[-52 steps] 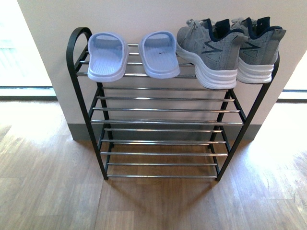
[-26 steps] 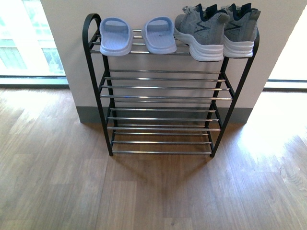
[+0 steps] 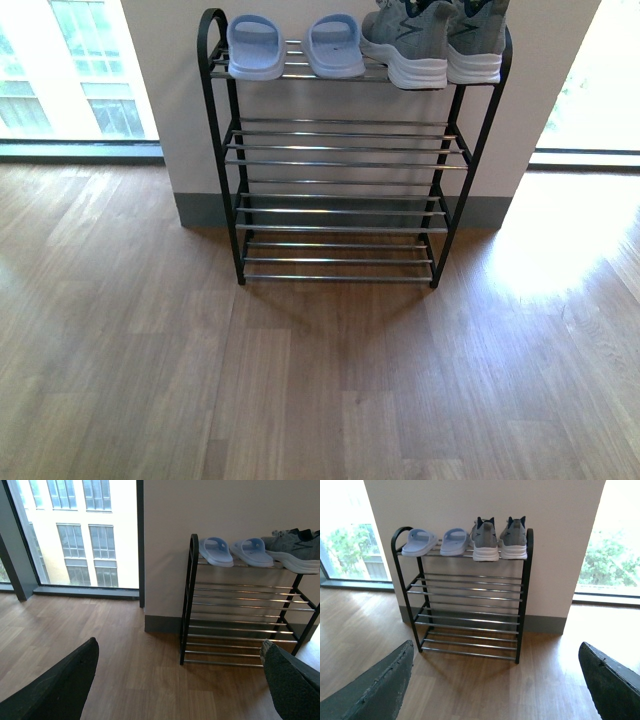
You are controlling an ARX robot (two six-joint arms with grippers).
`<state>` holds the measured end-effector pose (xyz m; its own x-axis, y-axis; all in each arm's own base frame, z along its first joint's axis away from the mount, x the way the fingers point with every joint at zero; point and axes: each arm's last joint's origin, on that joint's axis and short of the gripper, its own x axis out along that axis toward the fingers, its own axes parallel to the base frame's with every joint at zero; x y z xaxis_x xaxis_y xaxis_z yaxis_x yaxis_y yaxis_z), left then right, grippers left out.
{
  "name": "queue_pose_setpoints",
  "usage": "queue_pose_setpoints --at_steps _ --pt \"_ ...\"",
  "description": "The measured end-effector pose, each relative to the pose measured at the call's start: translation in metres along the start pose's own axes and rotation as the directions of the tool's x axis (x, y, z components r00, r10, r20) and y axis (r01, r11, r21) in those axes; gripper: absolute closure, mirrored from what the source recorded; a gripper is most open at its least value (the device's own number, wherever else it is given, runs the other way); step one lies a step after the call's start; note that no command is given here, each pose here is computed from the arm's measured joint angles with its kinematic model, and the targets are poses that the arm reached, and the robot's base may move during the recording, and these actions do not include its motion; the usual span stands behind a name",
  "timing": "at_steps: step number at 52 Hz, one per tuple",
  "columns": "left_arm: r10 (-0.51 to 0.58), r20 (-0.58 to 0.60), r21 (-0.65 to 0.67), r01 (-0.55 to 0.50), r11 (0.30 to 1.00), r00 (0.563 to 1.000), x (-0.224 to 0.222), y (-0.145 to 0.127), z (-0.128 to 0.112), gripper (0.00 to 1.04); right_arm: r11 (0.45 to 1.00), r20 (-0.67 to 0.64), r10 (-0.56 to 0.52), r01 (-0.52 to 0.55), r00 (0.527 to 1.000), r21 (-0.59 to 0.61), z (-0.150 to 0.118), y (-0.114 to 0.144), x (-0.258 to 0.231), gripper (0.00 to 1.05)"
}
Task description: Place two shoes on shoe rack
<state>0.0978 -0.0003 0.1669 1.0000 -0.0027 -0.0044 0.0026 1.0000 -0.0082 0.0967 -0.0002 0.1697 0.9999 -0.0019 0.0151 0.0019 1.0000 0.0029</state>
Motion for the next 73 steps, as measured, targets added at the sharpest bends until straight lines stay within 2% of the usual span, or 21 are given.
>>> queue_pose_setpoints --at_steps 73 --pt "0.0 0.0 0.0 0.0 1.0 1.0 0.0 0.0 0.0 0.09 1.0 0.0 0.0 0.0 1.0 0.0 0.0 0.0 0.0 0.09"
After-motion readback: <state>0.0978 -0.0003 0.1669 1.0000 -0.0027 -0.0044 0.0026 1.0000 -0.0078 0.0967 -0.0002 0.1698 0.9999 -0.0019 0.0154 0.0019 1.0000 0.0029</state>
